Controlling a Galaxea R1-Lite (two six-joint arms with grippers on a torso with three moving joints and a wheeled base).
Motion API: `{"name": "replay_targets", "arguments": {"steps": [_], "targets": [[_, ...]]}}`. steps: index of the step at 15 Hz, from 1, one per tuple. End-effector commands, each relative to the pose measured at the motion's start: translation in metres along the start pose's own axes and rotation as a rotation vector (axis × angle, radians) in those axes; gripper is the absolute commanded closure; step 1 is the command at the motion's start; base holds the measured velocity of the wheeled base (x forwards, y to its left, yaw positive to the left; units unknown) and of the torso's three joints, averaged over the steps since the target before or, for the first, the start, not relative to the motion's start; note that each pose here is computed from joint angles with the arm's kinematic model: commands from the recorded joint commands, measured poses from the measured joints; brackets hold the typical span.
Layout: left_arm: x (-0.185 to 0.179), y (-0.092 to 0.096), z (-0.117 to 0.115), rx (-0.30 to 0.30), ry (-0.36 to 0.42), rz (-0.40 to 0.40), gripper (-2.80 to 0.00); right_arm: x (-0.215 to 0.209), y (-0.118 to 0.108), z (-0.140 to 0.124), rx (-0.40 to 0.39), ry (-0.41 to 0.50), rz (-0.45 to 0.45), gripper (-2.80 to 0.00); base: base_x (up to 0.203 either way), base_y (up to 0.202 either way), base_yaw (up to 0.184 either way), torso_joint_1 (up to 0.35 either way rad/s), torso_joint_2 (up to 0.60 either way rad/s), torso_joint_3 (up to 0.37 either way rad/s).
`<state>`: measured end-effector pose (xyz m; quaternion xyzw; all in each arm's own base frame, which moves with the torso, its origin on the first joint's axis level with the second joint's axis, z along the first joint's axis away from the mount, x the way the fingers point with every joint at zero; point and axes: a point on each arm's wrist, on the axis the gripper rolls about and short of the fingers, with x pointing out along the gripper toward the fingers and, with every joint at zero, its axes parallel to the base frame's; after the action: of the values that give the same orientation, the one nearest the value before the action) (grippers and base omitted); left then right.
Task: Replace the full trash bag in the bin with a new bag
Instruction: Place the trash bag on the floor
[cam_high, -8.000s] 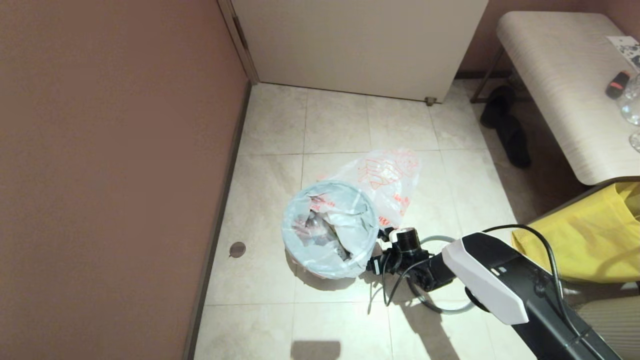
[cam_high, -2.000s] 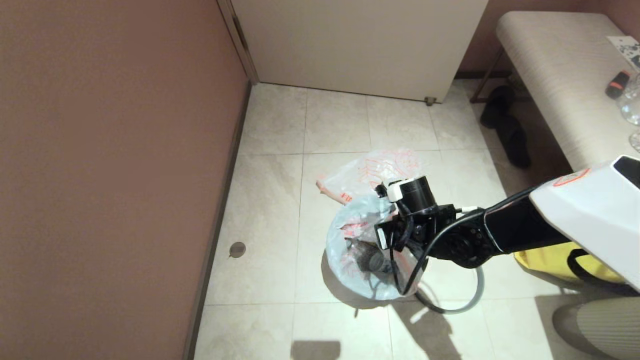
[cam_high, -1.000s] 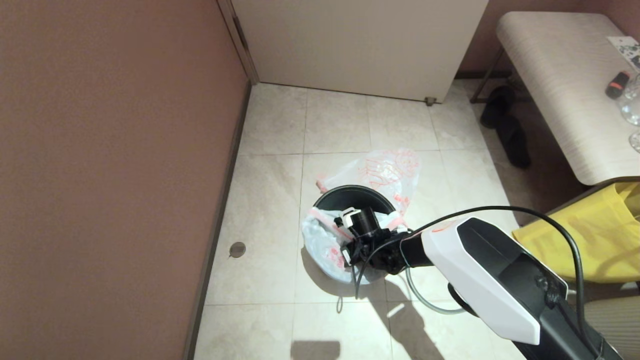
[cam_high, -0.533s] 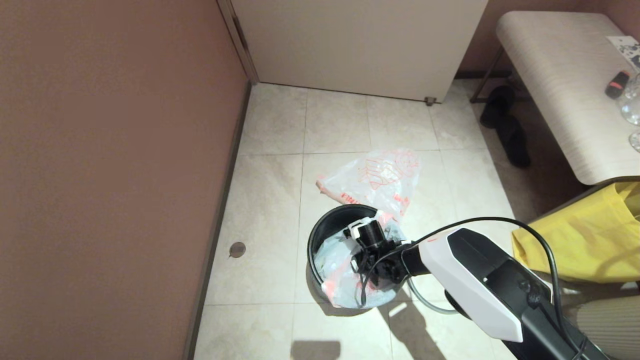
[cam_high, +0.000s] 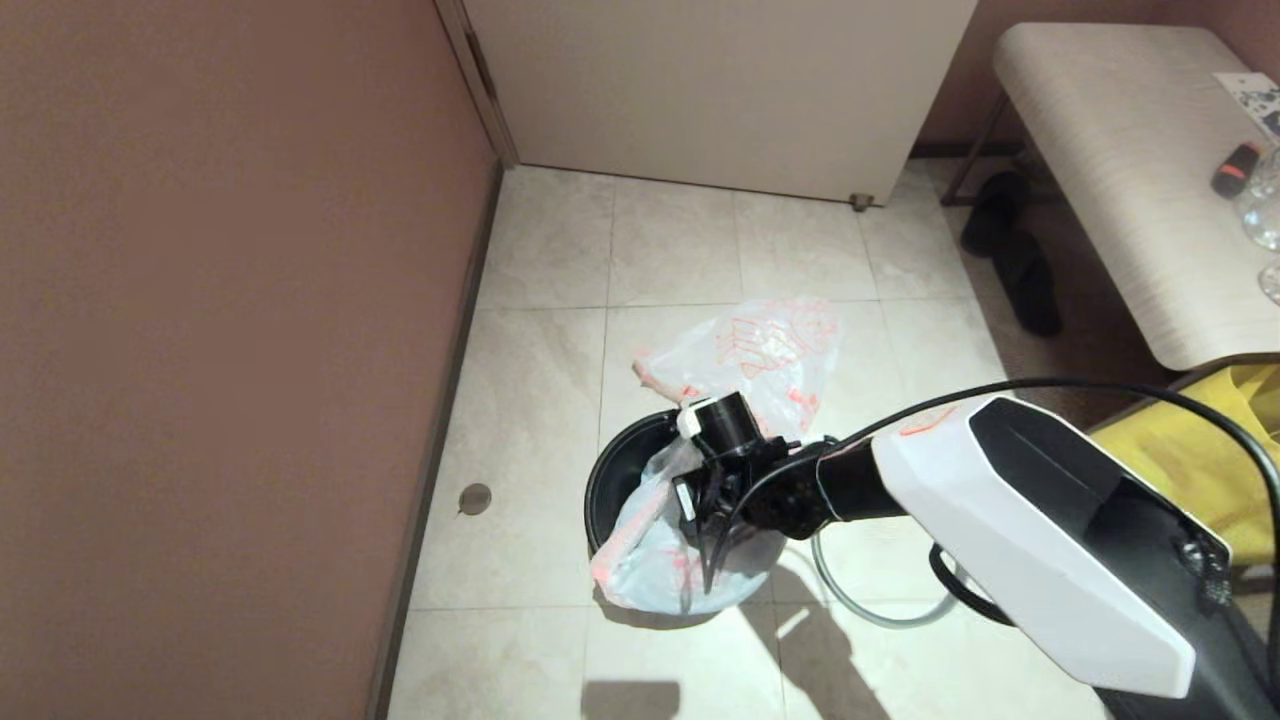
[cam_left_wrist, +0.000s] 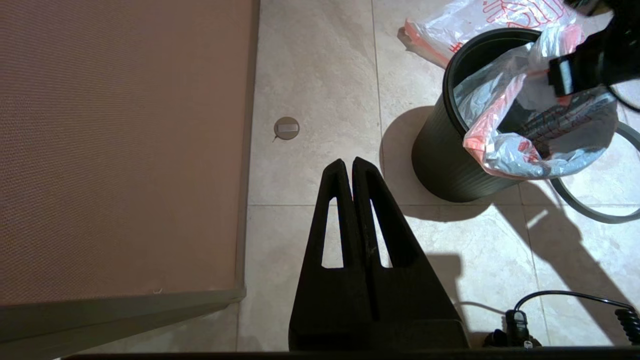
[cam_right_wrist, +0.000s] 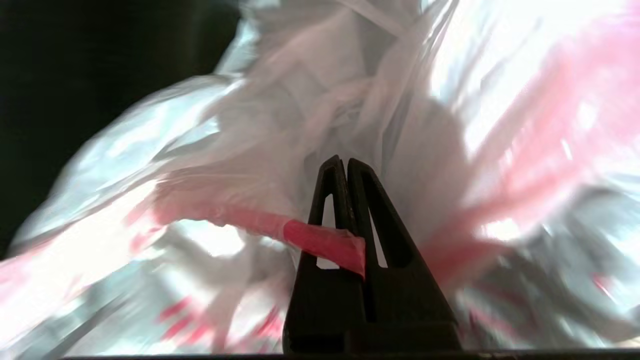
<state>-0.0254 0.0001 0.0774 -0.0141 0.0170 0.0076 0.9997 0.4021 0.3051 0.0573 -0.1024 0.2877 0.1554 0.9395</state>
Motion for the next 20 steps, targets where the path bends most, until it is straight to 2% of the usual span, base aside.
{"name": "replay_targets", "arguments": {"steps": [1, 4, 9, 12, 16, 20], "targets": [[0.0, 0.0, 0.0, -0.001, 0.001, 0.001, 0.0, -0.053, 0.0, 0.033, 0.016, -0.081, 0.028, 0.0, 0.0, 0.0, 0.0, 0.0, 0.0, 0.0], [0.0, 0.0, 0.0, -0.001, 0.001, 0.002, 0.0, -0.102, -0.004, 0.06, 0.066, -0.15, 0.076, 0.0, 0.0, 0.0, 0.0, 0.0, 0.0, 0.0], [0.0, 0.0, 0.0, -0.001, 0.001, 0.002, 0.0, -0.2, -0.022, 0.09, 0.134, -0.16, 0.126, 0.0, 0.0, 0.0, 0.0, 0.0, 0.0, 0.0], [0.0, 0.0, 0.0, -0.001, 0.001, 0.001, 0.0, -0.248, -0.036, 0.099, 0.158, -0.183, 0.14, 0.0, 0.0, 0.0, 0.0, 0.0, 0.0, 0.0], [0.0, 0.0, 0.0, -0.001, 0.001, 0.002, 0.0, -0.289, -0.041, 0.105, 0.163, -0.229, 0.174, 0.0, 0.0, 0.0, 0.0, 0.0, 0.0, 0.0], [0.0, 0.0, 0.0, -0.001, 0.001, 0.001, 0.0, -0.337, -0.058, 0.107, 0.223, -0.285, 0.202, 0.0, 0.0, 0.0, 0.0, 0.0, 0.0, 0.0]]}}
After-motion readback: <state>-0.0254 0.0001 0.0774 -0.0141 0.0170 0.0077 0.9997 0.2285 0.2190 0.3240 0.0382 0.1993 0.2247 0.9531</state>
